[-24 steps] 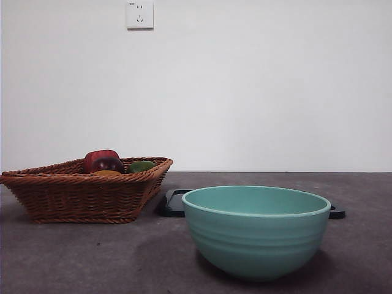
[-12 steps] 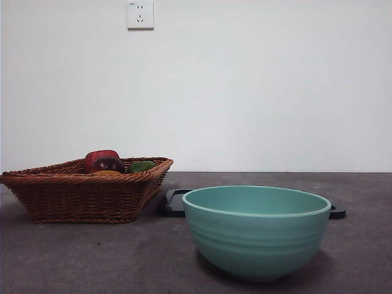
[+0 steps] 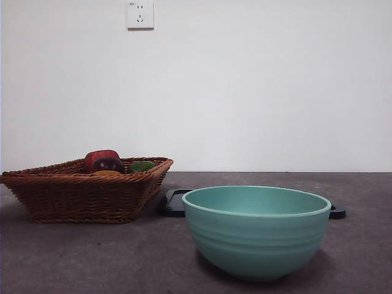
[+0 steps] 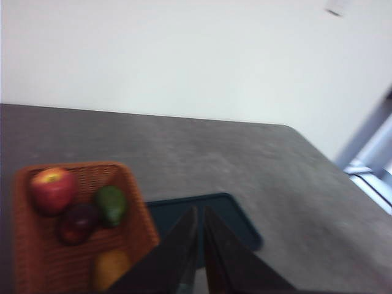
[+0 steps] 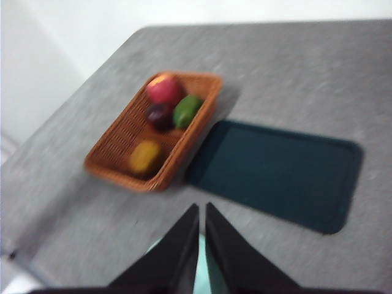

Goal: Pick up the wifruite, put it on the bowl, pick up the plate, put it on desk

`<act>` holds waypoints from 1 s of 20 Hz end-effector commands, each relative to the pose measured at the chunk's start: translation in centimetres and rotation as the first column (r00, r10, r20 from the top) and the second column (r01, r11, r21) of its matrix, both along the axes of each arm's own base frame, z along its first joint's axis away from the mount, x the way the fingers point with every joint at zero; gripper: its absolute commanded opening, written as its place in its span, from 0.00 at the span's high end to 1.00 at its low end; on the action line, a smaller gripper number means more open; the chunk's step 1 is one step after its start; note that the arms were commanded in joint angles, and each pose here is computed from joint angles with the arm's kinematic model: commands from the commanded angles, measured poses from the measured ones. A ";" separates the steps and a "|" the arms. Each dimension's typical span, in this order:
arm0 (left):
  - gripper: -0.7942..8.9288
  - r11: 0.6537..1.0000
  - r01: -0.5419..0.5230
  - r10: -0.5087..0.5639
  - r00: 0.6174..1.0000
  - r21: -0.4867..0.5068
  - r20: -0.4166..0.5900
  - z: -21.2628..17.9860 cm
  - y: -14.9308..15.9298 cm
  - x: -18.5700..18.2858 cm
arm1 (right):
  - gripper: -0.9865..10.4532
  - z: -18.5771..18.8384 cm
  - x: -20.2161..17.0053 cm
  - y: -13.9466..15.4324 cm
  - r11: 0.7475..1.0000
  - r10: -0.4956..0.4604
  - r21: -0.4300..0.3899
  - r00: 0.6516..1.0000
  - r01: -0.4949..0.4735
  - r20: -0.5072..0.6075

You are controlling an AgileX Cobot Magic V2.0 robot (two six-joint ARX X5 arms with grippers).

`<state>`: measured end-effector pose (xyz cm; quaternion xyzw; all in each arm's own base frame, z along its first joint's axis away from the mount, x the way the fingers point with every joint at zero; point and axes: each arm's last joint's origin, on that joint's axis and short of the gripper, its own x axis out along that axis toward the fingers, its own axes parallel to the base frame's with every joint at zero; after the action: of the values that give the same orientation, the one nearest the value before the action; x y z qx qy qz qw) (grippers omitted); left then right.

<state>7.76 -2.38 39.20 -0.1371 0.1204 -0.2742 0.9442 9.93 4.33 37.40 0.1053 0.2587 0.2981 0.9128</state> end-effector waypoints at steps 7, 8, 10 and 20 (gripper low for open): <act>0.90 0.984 0.171 -0.168 0.983 0.042 -0.073 0.3 -0.8 0.0 | 0.91 0.8 -2.0 -0.2 0.991 0.127 -0.029 0.992 -0.127 -0.018; 0.90 0.981 0.187 -0.180 0.977 0.058 -0.111 -0.1 -0.8 -0.1 | 0.91 0.8 -2.4 -0.4 0.991 0.127 -0.030 0.992 -0.127 -0.017; 0.90 0.968 0.230 -0.207 0.957 0.098 -0.202 -1.1 -0.9 -0.4 | 0.91 0.9 -3.1 -0.6 0.991 0.129 -0.031 0.992 -0.129 0.001; 0.90 0.898 0.414 -0.354 0.880 0.146 -0.317 -2.4 -1.8 -0.1 | 0.91 0.8 -4.8 -1.2 0.988 0.145 -0.063 0.989 -0.143 0.039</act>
<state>7.56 -4.15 36.16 -0.0600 0.3228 -0.4114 0.8503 5.31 3.15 37.63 0.0587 0.2675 0.3531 0.8946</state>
